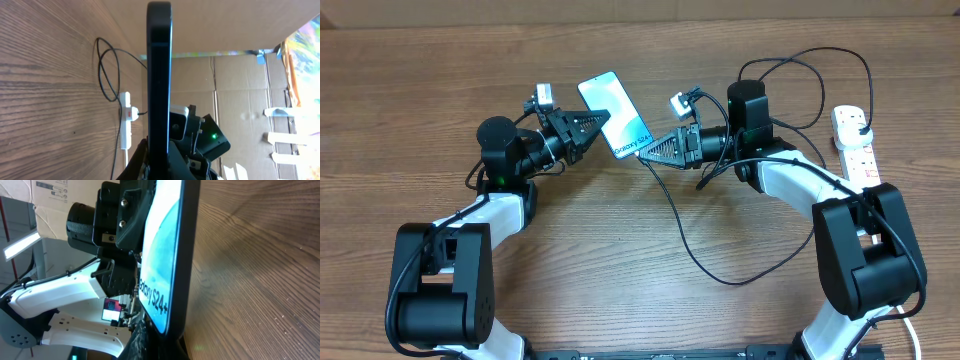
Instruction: Plug charger to phone and switch on socket
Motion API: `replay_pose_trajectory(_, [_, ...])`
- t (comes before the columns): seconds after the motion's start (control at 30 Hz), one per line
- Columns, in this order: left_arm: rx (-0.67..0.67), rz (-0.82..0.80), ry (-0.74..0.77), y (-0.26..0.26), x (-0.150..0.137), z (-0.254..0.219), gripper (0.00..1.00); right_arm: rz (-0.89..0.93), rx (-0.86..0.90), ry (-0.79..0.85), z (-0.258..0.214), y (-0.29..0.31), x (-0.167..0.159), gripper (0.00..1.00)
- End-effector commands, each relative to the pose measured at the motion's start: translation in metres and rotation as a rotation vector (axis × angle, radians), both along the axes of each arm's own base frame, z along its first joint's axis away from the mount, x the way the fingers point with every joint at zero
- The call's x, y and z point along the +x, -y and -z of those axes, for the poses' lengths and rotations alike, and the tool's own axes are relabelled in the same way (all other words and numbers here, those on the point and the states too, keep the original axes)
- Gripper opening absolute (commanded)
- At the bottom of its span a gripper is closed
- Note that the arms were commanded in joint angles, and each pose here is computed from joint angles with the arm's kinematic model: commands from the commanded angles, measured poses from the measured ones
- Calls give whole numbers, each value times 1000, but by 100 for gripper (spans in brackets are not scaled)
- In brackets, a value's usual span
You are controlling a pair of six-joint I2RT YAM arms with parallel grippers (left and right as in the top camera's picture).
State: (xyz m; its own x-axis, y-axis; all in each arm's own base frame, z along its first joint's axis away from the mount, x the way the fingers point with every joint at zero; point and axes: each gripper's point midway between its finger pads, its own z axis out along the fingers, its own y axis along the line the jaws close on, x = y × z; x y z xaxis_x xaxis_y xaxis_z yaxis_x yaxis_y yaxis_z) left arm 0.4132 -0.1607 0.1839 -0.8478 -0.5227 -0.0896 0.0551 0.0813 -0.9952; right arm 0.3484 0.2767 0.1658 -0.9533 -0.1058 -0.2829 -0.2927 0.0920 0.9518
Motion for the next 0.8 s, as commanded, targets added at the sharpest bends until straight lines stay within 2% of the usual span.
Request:
replay_pose_trajectory(0.0, [-19, 43, 28, 6, -4, -14, 4, 49, -27, -4, 5, 1, 10, 4])
replay_pose_trajectory(0.5, [24, 20, 96, -15, 1, -14, 4, 65, -87, -36, 24, 5, 6, 4])
replay_pose_trajectory(0.6, [37, 21, 95, -16, 0, -10, 4, 109, -177, -65, 46, 10, 6, 4])
replay_pose_trajectory(0.77, [69, 31, 79, -16, -1, 2, 5, 196, -425, -95, 95, 32, 4, 4])
